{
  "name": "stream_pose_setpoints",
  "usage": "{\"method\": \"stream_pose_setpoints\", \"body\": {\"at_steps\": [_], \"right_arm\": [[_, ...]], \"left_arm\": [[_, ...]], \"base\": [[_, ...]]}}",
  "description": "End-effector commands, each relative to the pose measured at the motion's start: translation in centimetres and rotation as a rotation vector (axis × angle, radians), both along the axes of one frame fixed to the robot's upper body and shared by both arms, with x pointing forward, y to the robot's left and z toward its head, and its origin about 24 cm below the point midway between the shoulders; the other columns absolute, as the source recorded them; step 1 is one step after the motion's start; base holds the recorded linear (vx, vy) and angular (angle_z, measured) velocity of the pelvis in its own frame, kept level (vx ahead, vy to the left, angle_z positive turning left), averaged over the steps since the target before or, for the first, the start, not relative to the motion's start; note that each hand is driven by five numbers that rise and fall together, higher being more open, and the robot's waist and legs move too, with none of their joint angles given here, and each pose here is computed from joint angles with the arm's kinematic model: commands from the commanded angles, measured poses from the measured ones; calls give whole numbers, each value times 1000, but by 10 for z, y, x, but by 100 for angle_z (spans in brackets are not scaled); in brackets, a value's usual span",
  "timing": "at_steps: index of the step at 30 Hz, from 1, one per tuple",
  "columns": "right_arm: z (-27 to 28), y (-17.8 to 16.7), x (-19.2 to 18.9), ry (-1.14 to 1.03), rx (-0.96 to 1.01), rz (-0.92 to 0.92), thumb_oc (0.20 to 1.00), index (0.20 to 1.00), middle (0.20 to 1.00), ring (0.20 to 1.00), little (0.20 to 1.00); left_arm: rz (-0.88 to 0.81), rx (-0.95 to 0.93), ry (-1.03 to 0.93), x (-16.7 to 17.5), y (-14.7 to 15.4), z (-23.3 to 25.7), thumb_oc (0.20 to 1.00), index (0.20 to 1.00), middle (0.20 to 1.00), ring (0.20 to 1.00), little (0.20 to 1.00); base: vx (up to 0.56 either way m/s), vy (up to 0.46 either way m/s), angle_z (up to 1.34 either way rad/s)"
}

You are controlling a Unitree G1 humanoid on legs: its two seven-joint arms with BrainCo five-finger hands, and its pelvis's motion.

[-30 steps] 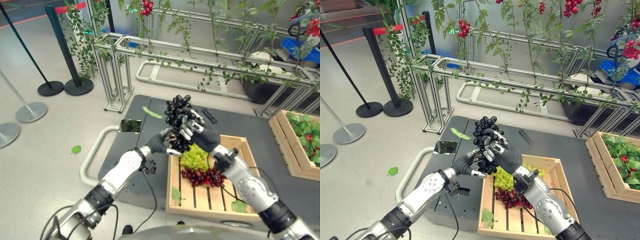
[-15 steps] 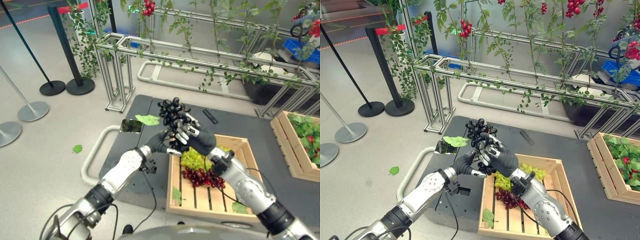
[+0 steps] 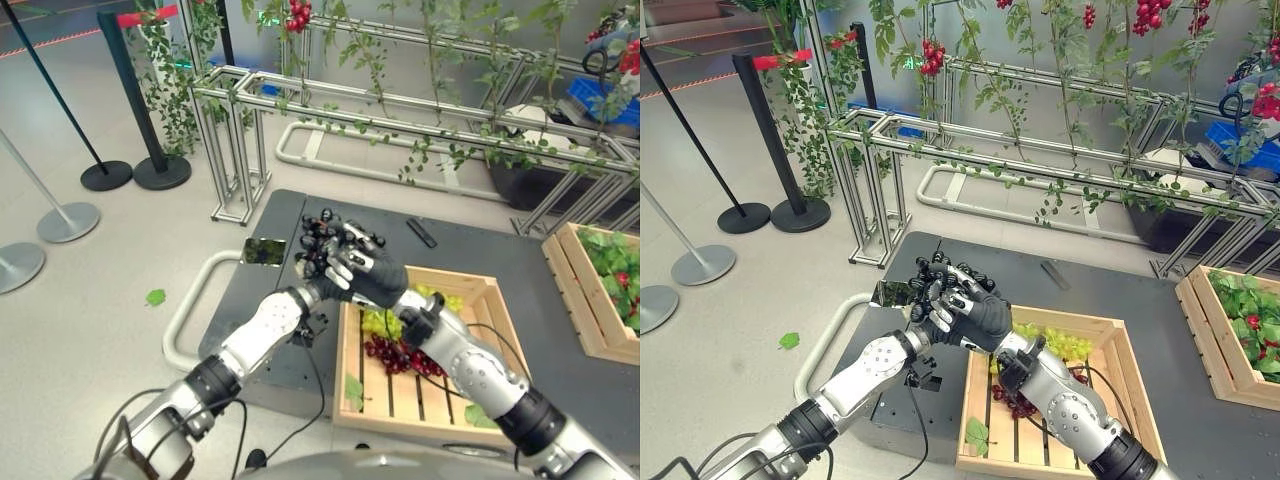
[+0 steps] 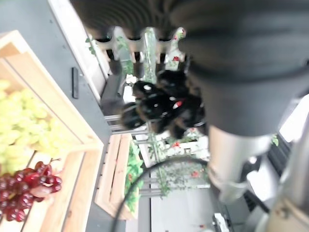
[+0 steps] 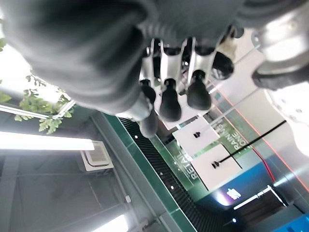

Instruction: Pick up the fruits from the basket on one side to the basket on the other side

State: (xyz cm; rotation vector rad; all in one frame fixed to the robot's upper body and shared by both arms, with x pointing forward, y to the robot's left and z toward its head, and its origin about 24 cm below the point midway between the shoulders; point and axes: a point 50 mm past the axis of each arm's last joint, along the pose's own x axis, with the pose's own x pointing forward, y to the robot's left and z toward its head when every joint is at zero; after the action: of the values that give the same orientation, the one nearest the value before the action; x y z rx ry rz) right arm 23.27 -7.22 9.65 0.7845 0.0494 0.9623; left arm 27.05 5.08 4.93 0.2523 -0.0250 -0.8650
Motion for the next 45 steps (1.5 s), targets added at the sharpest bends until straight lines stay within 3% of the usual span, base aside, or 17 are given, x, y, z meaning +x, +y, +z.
{"method": "stream_pose_setpoints", "body": {"at_steps": [1,27,38,45], "right_arm": [[34,17,-1,-122,117,68,200,200,200,200,200],[31,7,2,-106,125,-6,200,200,200,200,200],[28,-1,2,-98,146,-66,200,200,200,200,200],[31,2,1,-111,161,-62,200,200,200,200,200]], "left_arm": [[-107,-108,-144,11,-39,42,1000,1000,1000,1000,1000],[-53,-104,-102,11,-30,29,1000,1000,1000,1000,1000],[73,-405,104,8,-23,23,1000,1000,1000,1000,1000],[49,-433,124,3,-37,23,1000,1000,1000,1000,1000]], "base": [[0,0,0],[0,0,0],[0,0,0],[0,0,0]]}}
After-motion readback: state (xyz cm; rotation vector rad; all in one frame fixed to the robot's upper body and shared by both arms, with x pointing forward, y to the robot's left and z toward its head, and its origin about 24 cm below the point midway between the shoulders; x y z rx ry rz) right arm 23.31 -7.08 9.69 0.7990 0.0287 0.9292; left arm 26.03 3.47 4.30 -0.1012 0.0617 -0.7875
